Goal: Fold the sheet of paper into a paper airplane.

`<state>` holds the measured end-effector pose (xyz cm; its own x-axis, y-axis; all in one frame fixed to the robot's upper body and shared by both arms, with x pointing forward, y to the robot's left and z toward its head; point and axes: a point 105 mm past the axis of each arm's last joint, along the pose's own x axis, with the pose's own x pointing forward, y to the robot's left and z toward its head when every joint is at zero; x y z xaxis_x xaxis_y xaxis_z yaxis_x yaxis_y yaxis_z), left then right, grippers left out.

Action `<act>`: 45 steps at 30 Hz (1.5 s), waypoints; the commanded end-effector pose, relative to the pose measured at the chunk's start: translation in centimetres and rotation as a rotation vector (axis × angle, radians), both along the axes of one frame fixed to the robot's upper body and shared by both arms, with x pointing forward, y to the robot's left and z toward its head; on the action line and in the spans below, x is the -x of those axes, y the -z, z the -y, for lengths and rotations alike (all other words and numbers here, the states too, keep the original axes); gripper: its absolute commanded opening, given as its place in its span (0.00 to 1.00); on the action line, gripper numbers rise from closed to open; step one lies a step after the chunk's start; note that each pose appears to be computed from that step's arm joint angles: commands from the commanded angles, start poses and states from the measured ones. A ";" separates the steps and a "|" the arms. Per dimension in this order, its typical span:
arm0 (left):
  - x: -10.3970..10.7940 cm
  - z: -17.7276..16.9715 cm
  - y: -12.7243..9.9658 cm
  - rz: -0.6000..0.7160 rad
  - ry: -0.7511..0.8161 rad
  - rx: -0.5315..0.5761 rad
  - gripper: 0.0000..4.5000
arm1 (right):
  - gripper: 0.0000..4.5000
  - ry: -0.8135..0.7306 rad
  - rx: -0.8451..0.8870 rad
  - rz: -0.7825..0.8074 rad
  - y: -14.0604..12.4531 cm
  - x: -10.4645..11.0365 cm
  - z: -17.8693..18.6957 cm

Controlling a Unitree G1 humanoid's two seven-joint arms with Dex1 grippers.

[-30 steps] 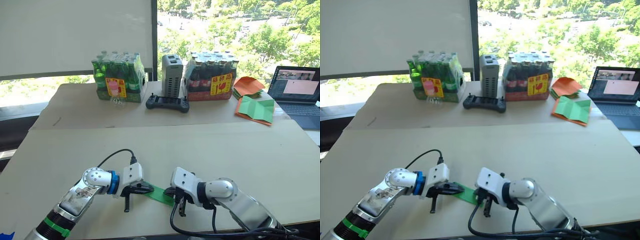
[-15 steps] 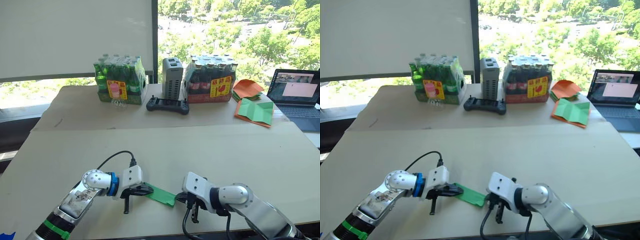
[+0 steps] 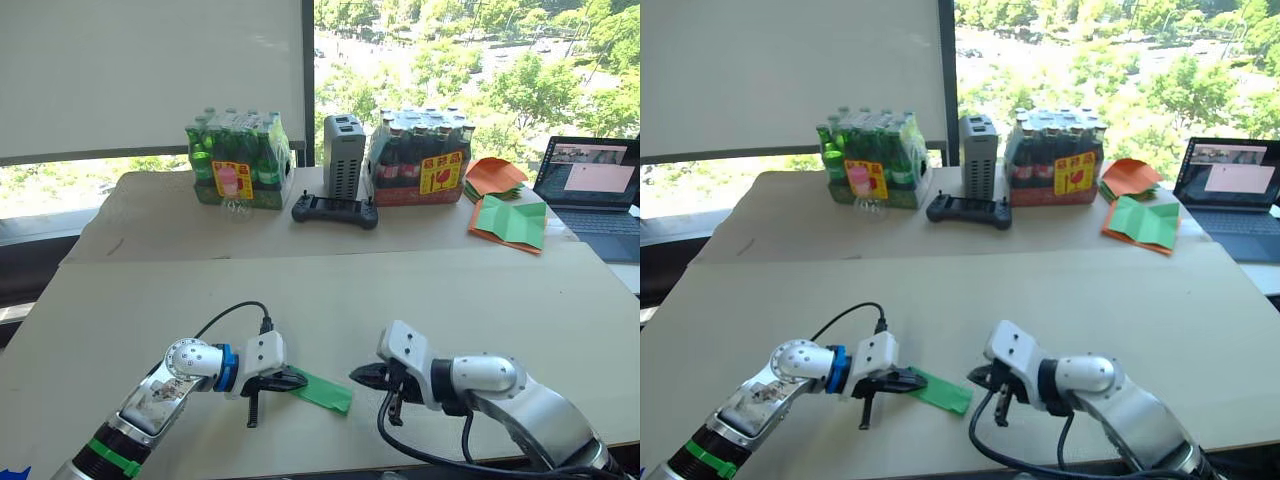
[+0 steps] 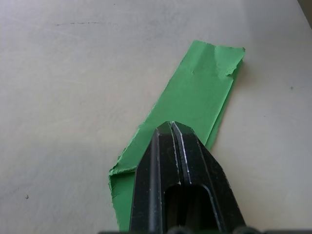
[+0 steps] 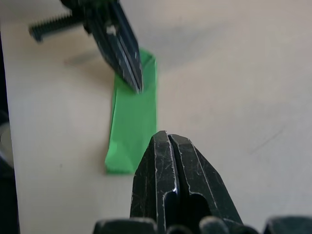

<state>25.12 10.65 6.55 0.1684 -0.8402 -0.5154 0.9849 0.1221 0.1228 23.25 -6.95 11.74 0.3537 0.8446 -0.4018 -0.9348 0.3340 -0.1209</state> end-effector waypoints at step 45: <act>-0.3 -1.4 3.1 -0.034 0.040 -0.138 0.00 | 0.00 0.050 0.255 -0.139 7.5 0.5 -0.3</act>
